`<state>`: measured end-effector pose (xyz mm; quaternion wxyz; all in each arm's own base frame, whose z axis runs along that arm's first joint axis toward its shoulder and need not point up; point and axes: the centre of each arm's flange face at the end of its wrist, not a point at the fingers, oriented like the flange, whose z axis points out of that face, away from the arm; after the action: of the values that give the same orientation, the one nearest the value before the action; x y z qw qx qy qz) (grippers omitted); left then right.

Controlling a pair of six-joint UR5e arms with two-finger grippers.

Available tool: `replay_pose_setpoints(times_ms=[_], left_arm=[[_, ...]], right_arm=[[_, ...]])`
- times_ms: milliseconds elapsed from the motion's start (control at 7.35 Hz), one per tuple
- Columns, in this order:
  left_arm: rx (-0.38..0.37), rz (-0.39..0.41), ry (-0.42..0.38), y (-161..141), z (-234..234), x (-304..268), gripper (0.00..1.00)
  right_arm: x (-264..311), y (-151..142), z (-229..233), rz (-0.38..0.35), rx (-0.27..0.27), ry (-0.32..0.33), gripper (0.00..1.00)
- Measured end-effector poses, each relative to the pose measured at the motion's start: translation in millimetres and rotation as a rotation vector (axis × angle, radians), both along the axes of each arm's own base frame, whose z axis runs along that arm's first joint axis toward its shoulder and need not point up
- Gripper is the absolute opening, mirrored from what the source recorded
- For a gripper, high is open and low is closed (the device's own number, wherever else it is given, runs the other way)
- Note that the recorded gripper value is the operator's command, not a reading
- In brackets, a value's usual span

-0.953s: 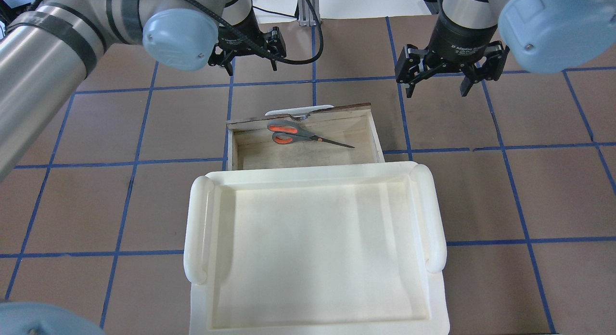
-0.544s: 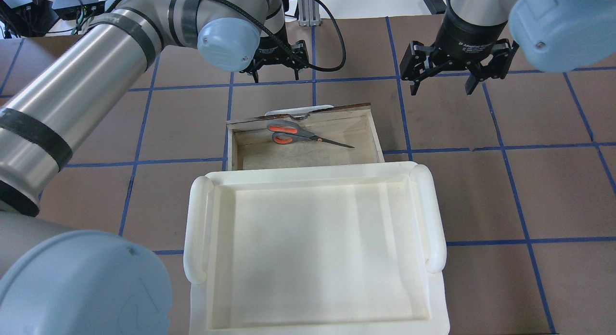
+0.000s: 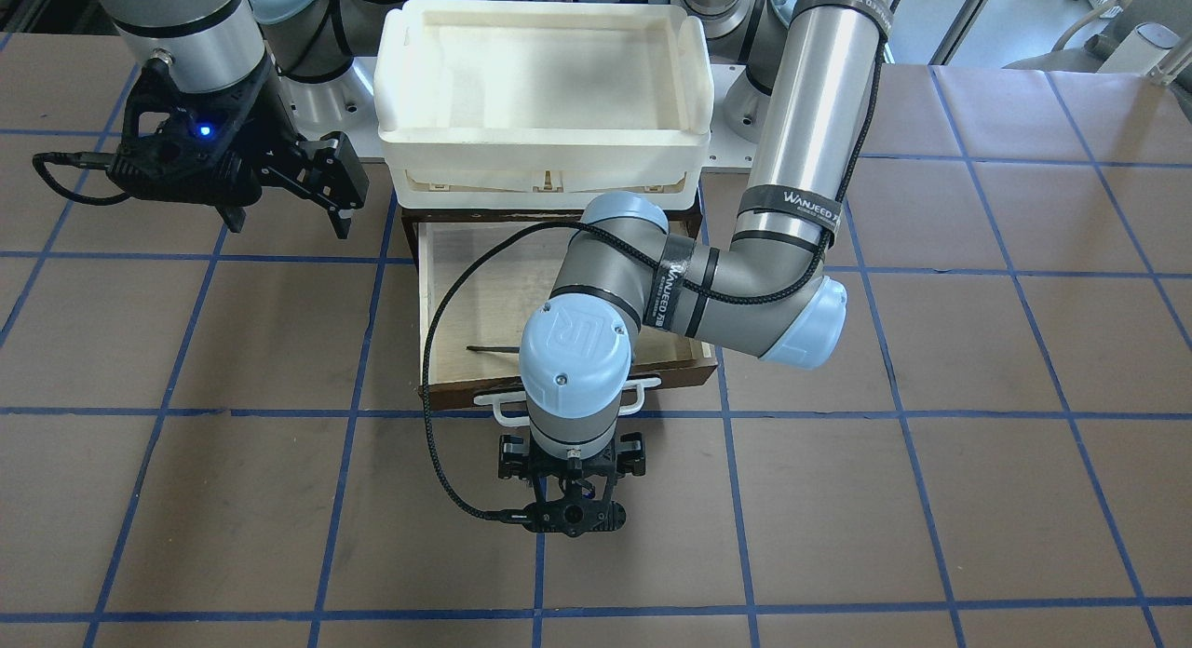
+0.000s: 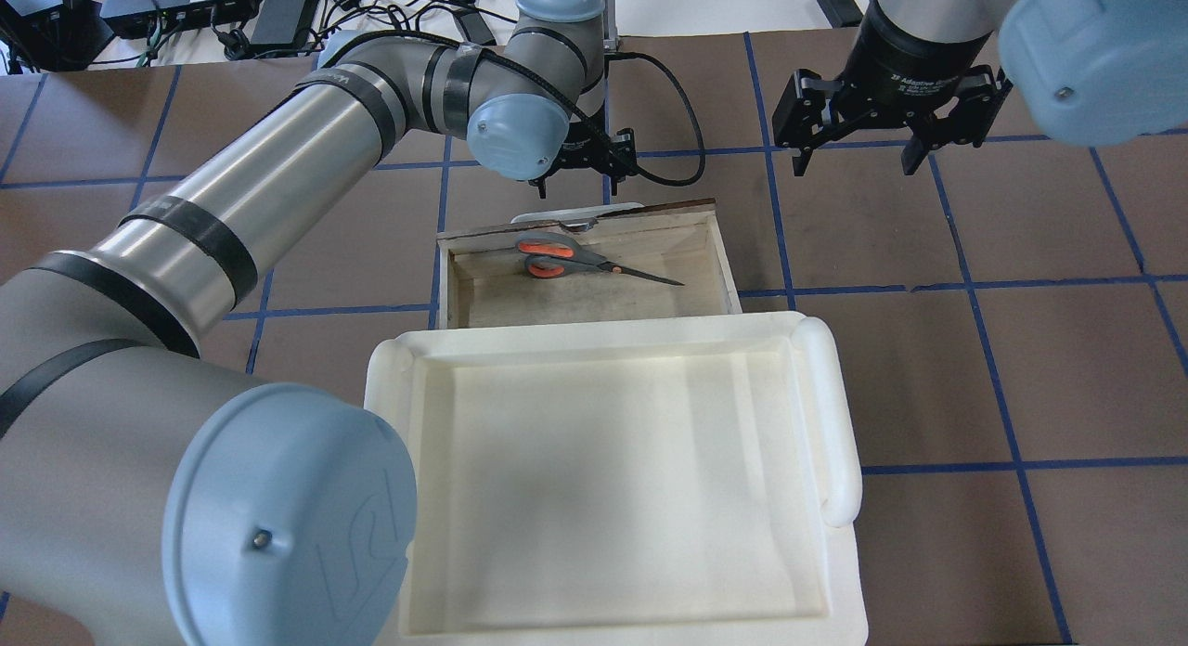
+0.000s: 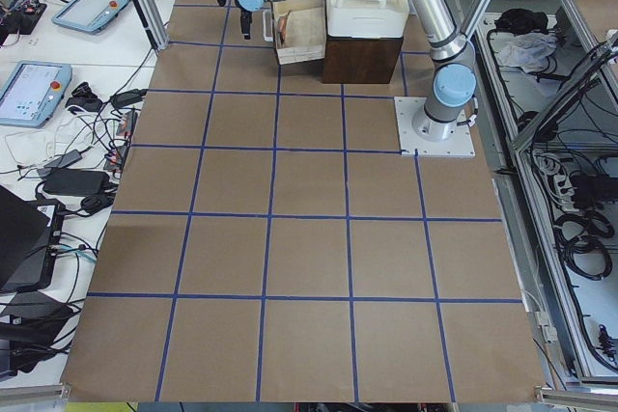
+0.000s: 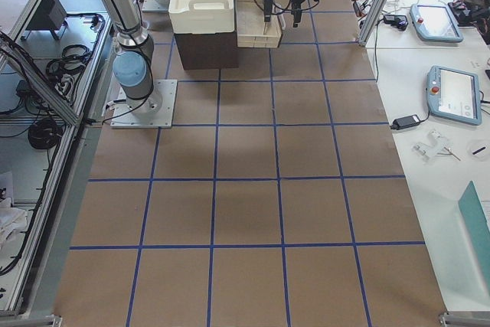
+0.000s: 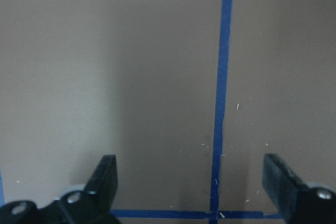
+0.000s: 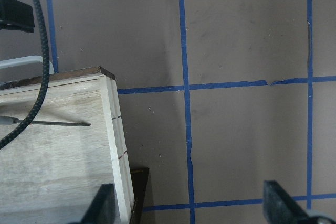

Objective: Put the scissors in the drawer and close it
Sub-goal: 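Lower the left gripper behind the drawer's white handle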

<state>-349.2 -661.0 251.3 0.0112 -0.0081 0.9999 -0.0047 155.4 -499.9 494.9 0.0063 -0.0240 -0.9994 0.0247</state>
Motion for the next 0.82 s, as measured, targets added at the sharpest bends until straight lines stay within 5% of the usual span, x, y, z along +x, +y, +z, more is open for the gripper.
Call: replay_pose_setpoints(times_ms=[817], left_arm=[[0.15,0.034,-0.047,27,-25,-20,1.0]], right_arm=[[0,1,-2,0.001,0.009,0.0,1.0]])
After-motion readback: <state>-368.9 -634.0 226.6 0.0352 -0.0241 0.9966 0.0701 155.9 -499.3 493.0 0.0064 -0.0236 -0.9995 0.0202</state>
